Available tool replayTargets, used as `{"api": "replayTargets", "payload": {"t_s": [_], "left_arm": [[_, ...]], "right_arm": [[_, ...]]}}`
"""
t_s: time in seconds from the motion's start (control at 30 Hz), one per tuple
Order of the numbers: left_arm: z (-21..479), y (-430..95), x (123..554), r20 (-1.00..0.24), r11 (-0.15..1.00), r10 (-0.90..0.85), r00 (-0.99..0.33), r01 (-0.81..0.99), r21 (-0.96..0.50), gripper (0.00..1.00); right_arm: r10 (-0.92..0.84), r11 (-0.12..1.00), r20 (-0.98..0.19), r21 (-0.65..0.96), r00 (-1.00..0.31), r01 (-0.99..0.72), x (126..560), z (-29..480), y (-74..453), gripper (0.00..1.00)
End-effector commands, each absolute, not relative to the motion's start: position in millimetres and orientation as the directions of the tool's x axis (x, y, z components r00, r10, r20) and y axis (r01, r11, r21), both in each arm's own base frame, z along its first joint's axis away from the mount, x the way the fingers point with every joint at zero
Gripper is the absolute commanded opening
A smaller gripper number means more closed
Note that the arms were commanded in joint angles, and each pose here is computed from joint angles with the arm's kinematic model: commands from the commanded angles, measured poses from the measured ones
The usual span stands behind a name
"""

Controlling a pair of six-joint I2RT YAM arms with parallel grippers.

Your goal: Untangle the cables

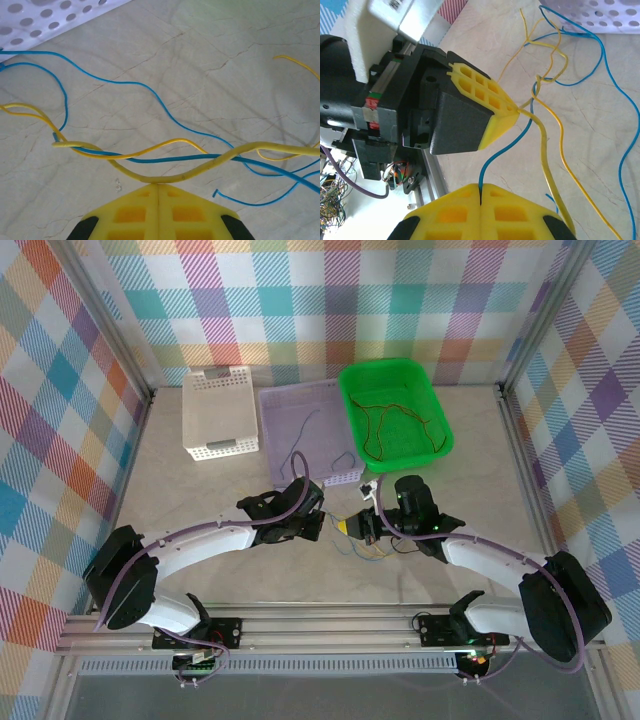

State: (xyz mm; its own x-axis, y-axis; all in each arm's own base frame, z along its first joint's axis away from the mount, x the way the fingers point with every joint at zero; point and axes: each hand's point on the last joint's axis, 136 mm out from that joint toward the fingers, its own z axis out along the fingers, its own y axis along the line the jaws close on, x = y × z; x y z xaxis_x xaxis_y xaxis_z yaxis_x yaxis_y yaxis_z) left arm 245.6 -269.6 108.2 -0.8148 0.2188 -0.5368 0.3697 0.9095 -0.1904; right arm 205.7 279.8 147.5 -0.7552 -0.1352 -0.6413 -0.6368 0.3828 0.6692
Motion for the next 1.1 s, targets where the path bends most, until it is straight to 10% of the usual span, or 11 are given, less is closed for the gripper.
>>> {"api": "replayTargets", "payload": {"t_s": [0.0,0.2,0.33,0.47,0.67,0.83,1.07], "left_arm": [[135,-271,249,-0.567,0.917,0.169,-0.806,0.339,-0.209,0.00],[158,-263,251,-0.557,0.926,0.045,-0.829,0.243,-0.288,0.00],[180,-263,250,-0.546,0.885,-0.057,-0.836,0.210,-0.414,0.00],[190,-265,246,-0.529,0.861,-0.080,-0.845,0.209,-0.464,0.00],[178,-265,236,-0.492,0.846,-0.079,-0.867,0.203,-0.493,0.08],[161,-256,226,-0.458,0.844,-0.111,-0.882,0.160,-0.513,0.21],[151,-222,216,-0.470,0.884,-0.166,-0.867,0.080,-0.461,0.22]], "right_arm": [[-0.105,0.355,-0.676,0.660,-0.730,-0.662,213,167,282,0.00],[-0.068,0.374,-0.685,0.657,-0.726,-0.655,218,172,273,0.01],[-0.047,0.389,-0.686,0.657,-0.726,-0.646,220,173,269,0.19],[-0.038,0.383,-0.698,0.651,-0.715,-0.656,219,176,268,0.00],[-0.036,0.461,-0.694,0.627,-0.719,-0.628,227,168,261,0.00],[-0.050,0.693,-0.627,0.539,-0.777,-0.479,246,140,233,0.24],[-0.275,0.664,-0.557,0.479,-0.783,-0.574,198,122,254,0.41]]}}
